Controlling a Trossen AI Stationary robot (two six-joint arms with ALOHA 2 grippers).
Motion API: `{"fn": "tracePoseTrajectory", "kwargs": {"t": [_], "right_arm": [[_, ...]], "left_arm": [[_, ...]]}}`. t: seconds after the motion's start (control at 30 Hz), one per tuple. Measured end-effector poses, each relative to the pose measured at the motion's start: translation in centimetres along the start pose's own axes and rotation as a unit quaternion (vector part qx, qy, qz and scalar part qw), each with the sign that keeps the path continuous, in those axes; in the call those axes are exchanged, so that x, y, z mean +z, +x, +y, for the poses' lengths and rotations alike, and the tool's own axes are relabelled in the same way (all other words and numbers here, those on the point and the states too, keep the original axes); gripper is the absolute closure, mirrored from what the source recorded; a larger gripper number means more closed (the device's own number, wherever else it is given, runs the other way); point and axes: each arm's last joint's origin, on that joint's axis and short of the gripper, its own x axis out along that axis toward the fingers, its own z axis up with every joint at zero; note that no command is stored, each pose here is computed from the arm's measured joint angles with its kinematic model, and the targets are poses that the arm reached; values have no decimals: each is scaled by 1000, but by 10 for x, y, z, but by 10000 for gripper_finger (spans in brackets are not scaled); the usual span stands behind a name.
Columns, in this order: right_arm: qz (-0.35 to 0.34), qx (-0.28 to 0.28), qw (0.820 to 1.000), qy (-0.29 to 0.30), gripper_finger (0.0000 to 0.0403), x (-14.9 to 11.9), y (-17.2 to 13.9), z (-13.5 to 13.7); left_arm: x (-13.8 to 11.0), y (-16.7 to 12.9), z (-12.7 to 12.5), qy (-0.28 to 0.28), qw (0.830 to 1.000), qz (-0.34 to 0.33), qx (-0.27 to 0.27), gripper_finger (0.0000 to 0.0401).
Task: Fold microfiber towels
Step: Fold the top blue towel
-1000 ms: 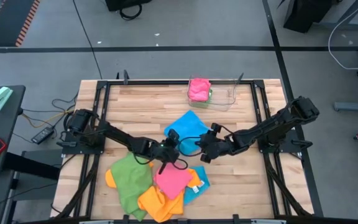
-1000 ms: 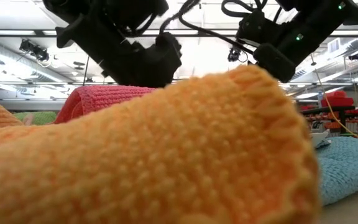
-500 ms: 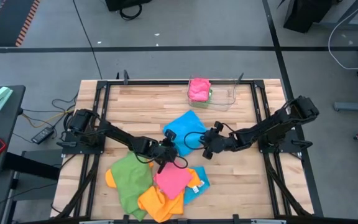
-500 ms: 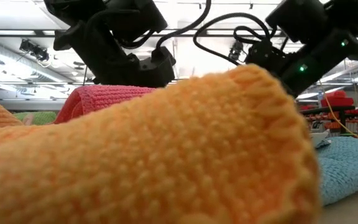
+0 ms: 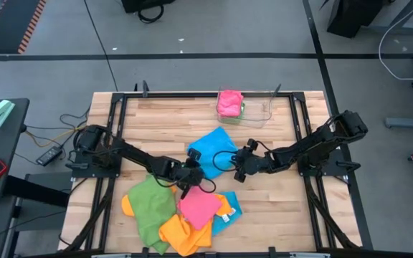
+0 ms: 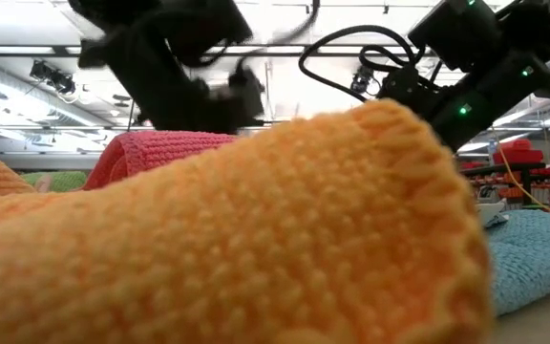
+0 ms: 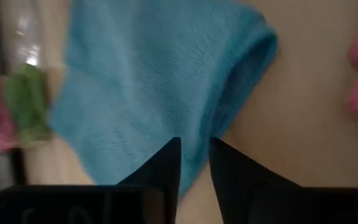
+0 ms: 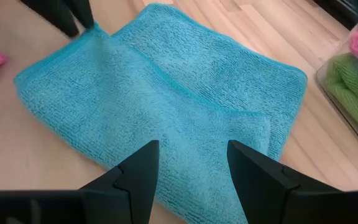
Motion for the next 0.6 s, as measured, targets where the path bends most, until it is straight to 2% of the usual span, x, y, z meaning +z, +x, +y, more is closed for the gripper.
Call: {"fn": "tracePoseTrajectory", "kwargs": {"t": [0.13, 0.23, 0.33, 0.43, 0.6], "right_arm": [[1, -5, 1000, 5, 203, 1, 2, -3], [-5, -8, 1000, 13, 203, 3, 3, -5], [-12, -11, 1000, 18, 203, 6, 5, -7], [-15, -12, 1000, 17, 203, 7, 7, -10], [-8, 0, 1000, 13, 203, 8, 9, -12]], "left_arm": [[1, -16, 7, 4, 1000, -8, 2, 284], [5, -18, 16, -47, 998, -35, 16, 276], [9, -8, 23, -120, 990, -72, 5, 273], [6, 9, 24, -175, 981, -77, -21, 277], [-3, 32, 12, -193, 979, -46, -50, 288]]}}
